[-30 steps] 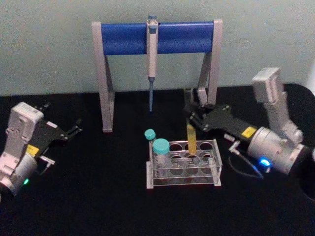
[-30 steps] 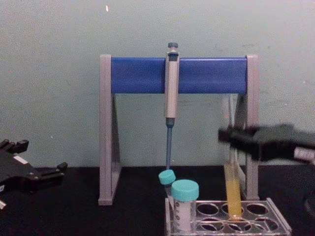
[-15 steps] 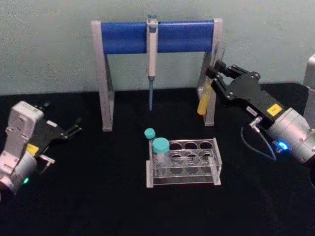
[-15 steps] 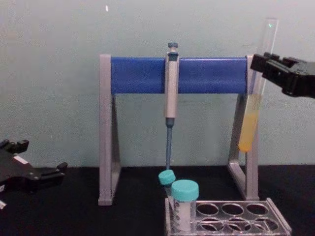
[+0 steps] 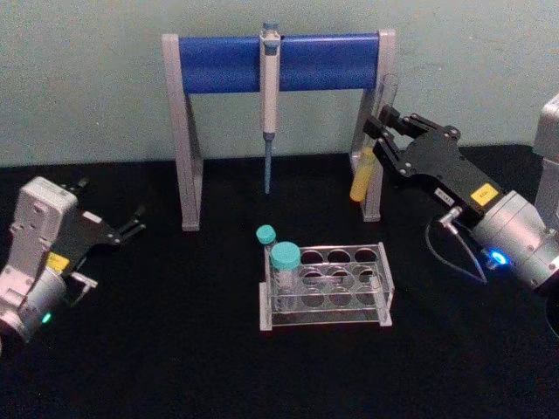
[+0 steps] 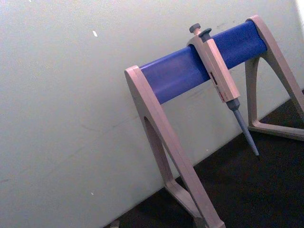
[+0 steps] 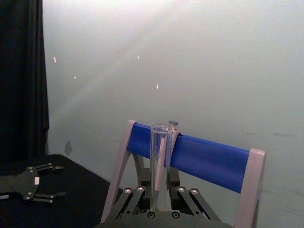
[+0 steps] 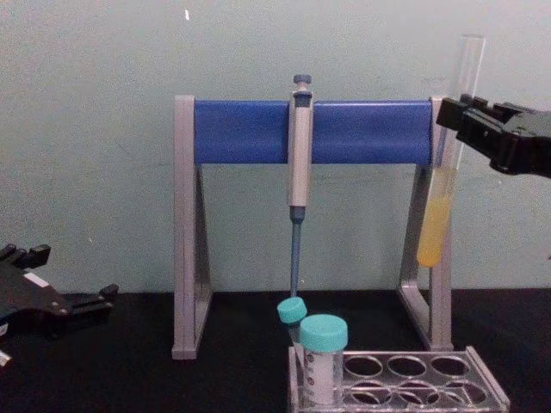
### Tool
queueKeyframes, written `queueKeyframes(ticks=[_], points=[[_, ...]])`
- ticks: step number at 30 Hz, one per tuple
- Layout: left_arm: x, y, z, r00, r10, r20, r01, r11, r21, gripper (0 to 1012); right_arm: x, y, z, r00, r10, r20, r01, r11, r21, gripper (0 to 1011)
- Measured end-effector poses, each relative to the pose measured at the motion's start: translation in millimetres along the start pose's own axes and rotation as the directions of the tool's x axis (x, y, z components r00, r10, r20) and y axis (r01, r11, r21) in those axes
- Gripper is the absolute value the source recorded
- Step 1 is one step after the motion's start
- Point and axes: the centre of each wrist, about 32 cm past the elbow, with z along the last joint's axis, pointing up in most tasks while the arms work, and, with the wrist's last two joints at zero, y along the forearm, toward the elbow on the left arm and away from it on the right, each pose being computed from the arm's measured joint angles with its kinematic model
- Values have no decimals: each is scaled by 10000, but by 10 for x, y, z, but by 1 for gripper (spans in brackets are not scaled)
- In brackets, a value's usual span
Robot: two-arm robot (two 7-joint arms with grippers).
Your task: Pick up the test tube from the test tube rack, shake it, then place it back into the test tube rack.
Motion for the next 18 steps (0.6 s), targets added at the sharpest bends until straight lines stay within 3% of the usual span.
queueKeyframes(ticks=[6, 12, 18], points=[[0, 0, 0, 10000, 0, 0, 0, 10000, 0, 1001, -11, 13, -10, 9999, 167, -27, -167, 9999, 21, 228], [0, 0, 0, 10000, 0, 0, 0, 10000, 1, 1001, 5, 10, 11, 9961, 860, -203, -862, 9962, -87, 228], [0, 0, 0, 10000, 0, -1, 0, 10000, 0, 1001, 114, -67, 106, 9785, 1957, -644, -1988, 9790, -460, 228]])
